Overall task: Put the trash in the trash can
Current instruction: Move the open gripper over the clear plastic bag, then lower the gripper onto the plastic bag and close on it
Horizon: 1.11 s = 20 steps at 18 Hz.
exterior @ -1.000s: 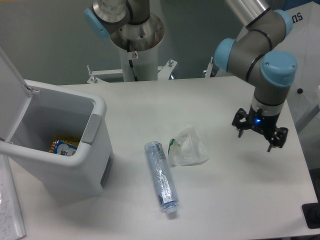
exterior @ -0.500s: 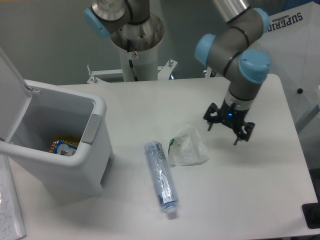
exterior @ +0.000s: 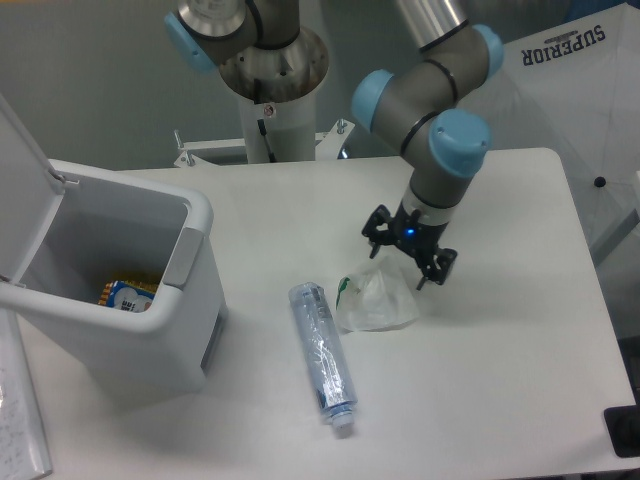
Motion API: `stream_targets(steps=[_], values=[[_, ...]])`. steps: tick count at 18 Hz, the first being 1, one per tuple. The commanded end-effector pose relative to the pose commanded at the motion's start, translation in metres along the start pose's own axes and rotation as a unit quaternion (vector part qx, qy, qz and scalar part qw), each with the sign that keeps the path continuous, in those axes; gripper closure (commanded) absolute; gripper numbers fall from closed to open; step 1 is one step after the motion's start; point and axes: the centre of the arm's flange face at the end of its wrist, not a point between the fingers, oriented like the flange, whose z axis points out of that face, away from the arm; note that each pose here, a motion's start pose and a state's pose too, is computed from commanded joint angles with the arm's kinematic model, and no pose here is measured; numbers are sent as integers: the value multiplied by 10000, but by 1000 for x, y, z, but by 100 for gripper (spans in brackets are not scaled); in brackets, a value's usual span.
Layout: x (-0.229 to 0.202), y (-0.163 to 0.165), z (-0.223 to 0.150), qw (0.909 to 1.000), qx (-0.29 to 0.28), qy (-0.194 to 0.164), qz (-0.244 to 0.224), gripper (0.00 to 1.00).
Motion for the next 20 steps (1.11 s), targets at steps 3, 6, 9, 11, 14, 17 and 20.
stream_targets(steps=[3,6,9,11,14,17,20], values=[[0,-6,9,10000,-19,3,46,0],[-2,-5,15,10000,-32,25,26,0],[0,-15,24,10000,-37,-31,40,0],[-3,-18,28,9999,-14,-113,-126,0],[-1,-23,31,9998,-20,-120,-132,4],[-3,-27,29,9993,0,-149,-339,36],[-6,-28,27,9987,16,-168,-480,80]])
